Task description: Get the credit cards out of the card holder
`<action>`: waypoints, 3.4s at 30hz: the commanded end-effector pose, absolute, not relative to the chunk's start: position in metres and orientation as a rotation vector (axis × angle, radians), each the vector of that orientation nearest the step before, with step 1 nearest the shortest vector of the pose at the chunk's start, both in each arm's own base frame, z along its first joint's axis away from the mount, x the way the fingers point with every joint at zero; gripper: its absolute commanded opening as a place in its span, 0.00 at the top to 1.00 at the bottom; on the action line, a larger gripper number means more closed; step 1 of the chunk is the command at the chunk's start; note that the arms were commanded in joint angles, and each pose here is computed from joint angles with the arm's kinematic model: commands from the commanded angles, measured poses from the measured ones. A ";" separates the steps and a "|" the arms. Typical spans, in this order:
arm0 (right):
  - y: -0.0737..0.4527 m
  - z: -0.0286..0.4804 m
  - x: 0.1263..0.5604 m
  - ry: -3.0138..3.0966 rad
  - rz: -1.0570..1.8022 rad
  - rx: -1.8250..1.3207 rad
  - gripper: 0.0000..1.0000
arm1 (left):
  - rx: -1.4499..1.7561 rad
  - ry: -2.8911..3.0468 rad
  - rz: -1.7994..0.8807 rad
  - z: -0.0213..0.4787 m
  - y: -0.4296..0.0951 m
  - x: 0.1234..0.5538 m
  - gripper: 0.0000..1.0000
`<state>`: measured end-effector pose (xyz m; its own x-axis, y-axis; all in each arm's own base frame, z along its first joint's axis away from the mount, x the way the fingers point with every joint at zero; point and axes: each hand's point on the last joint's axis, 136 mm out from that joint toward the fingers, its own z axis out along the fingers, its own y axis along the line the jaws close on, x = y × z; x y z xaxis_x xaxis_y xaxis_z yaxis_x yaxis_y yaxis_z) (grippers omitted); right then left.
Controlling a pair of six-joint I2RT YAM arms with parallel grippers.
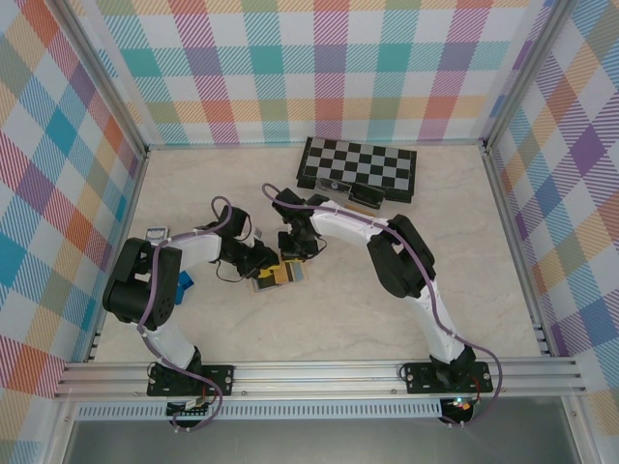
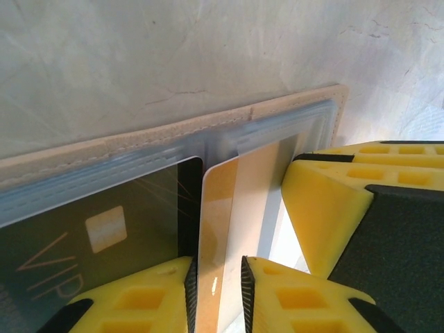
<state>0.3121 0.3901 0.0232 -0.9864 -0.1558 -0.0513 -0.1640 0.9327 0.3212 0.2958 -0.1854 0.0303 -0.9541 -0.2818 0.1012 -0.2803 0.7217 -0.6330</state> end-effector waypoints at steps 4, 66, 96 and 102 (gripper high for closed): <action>0.374 -0.013 0.294 3.172 0.391 -0.250 0.86 | -0.485 2.894 -1.109 0.031 -0.182 0.298 0.81; 0.371 0.220 0.314 2.451 1.494 -0.350 0.12 | -0.273 2.311 -1.444 0.236 -0.195 0.308 1.00; 0.355 0.259 0.301 2.337 1.542 -0.463 1.00 | -0.287 2.314 -1.270 0.225 -0.174 0.295 0.39; 0.300 0.244 0.329 2.346 0.919 -0.568 1.00 | -0.349 2.467 -0.866 0.181 -0.132 0.291 0.00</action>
